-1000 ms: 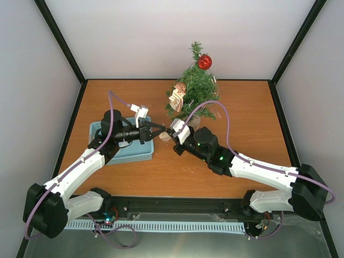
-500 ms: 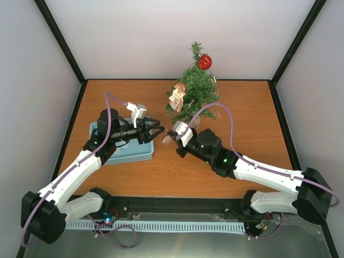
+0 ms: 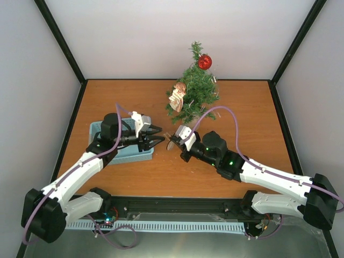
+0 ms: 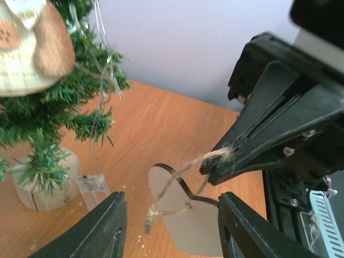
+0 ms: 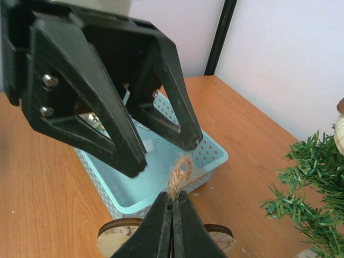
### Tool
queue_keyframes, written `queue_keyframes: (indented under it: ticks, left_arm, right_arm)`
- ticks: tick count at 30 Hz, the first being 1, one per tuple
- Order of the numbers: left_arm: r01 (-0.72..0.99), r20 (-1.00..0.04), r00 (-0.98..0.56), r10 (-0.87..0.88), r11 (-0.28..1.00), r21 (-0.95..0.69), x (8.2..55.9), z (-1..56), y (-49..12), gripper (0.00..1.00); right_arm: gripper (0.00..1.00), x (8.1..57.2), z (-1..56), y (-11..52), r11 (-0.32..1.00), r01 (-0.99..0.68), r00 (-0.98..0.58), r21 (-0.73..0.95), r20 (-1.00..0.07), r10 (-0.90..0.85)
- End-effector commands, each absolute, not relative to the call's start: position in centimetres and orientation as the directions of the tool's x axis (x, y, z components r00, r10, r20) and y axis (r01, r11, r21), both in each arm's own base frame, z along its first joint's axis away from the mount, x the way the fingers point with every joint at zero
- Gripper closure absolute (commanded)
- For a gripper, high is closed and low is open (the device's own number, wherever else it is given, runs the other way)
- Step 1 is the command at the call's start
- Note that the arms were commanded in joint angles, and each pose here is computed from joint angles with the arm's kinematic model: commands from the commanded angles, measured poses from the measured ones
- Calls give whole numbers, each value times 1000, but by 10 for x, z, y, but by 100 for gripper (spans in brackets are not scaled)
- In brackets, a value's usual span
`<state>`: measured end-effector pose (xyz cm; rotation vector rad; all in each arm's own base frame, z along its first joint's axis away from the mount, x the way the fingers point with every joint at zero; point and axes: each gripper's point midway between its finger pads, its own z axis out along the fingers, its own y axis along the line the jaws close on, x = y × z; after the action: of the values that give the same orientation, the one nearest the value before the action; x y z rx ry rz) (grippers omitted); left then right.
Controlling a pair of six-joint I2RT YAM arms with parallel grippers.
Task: Decorate the small christmas tree
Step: Hang the decoration item on the Christmas tree.
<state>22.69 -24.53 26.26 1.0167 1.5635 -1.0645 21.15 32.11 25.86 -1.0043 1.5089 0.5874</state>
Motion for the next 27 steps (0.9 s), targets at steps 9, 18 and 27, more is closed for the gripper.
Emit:
queue_keyframes:
  ticks: [9,18,27]
  left_arm:
    - [976,-987,-108,123,200,-82,229,266,-253,57]
    - [978,-984,-107,145,192,-78,234,257,-255,54]
    - [985,-985,-90,150,161,-66,231,255,-257,72]
  right_arm:
    - [97,205,260,319,480,-860,51,-171,-966,-253]
    - [97,203,260,321,468,-868,53,-169,-967,-250]
    - [97,202,260,321,466,-868,55,-171,-966,-251]
